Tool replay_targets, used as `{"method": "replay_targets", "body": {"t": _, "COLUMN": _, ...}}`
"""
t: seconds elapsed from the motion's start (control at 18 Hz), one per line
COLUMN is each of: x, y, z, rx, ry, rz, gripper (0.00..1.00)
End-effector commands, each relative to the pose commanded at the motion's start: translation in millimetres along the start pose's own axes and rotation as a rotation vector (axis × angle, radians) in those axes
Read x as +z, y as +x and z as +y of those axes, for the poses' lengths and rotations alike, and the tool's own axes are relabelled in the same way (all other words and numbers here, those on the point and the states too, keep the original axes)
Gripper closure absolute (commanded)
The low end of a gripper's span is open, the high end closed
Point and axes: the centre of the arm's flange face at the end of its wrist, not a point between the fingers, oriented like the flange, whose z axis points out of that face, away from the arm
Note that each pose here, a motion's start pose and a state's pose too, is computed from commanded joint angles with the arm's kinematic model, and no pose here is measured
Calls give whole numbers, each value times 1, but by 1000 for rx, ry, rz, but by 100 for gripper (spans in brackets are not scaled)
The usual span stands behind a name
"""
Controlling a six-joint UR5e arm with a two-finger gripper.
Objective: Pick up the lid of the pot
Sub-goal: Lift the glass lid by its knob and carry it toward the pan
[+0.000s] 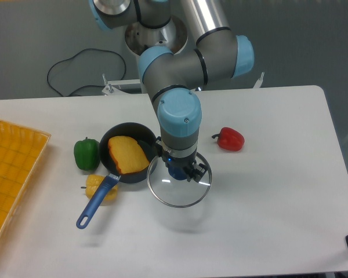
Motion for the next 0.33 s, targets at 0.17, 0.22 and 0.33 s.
{"method": "replay_targets", "body": {"t": 0.17, "x": -1, "y": 1, "z": 0, "rx": 2, "ry": 3, "rz": 2, "gripper": 41}}
{"method": "replay_targets", "body": {"t": 0.22, "x": 0, "y": 1, "z": 1, "rx": 0, "ry": 2, "rz": 3, "gripper": 41}}
{"method": "replay_targets", "body": {"t": 0.33, "x": 0, "y": 1, "z": 1, "rx": 0, "ry": 2, "rz": 3, "gripper": 41}}
